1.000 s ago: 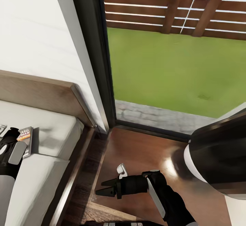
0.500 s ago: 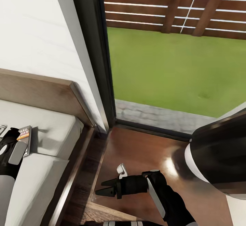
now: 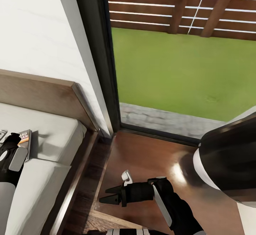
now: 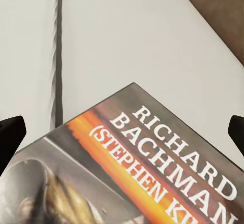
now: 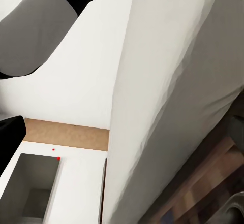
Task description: In the bedroom, move the book from the bed onto either nightstand, and place the two sandals side by side next to the bed.
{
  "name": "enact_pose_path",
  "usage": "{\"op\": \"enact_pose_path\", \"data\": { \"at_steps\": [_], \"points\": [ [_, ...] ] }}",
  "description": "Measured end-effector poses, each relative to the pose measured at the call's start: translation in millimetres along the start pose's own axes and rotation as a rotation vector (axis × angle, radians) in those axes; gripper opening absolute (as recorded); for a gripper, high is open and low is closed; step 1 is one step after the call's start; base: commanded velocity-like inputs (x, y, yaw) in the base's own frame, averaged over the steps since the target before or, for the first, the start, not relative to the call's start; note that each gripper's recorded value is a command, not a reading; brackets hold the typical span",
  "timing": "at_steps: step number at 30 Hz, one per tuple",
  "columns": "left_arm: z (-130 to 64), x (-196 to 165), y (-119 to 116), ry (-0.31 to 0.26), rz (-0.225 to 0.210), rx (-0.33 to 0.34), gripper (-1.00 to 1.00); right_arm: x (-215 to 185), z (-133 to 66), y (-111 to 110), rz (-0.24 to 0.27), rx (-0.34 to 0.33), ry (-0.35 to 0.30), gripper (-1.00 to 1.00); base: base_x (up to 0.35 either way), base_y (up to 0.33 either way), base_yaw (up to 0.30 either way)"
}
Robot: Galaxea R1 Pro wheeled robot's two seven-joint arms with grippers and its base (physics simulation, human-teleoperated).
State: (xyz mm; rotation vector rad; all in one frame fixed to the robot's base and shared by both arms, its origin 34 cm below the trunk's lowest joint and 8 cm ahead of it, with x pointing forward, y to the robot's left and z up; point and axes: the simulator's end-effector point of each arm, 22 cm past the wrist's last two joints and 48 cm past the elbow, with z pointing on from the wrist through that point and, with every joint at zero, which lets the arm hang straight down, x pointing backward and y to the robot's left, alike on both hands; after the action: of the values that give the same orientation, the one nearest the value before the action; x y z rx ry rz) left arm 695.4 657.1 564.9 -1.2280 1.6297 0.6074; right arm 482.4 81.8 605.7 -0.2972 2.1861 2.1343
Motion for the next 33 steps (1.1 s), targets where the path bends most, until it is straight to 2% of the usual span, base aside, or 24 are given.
{"op": "enact_pose_path", "data": {
  "at_steps": [19,21,24,29,33],
  "points": [
    [0.1,0,0,-0.001,0.0,0.0,1.0,0,0.0,0,0.0,0.0,0.0,1.0,0.0,0.0,0.0],
    [4.5,-15,4,-0.037,-0.005,-0.005,1.0,0,0.0,0,0.0,0.0,0.0,1.0,0.0,0.0,0.0],
    [6.8,-23,6,-0.056,-0.003,-0.007,1.0,0,0.2,0,0.0,-0.001,0.0,1.0,0.0,0.0,0.0],
    [9.9,-29,13,-0.085,0.042,-0.014,1.0,6,6.0,4,-0.004,-0.01,0.025,1.0,0.0,0.0,0.0],
    [10.1,-34,14,-0.109,0.049,-0.014,1.0,10,8.9,5,-0.007,-0.015,0.037,1.0,0.0,0.0,0.0]
  ]
}}
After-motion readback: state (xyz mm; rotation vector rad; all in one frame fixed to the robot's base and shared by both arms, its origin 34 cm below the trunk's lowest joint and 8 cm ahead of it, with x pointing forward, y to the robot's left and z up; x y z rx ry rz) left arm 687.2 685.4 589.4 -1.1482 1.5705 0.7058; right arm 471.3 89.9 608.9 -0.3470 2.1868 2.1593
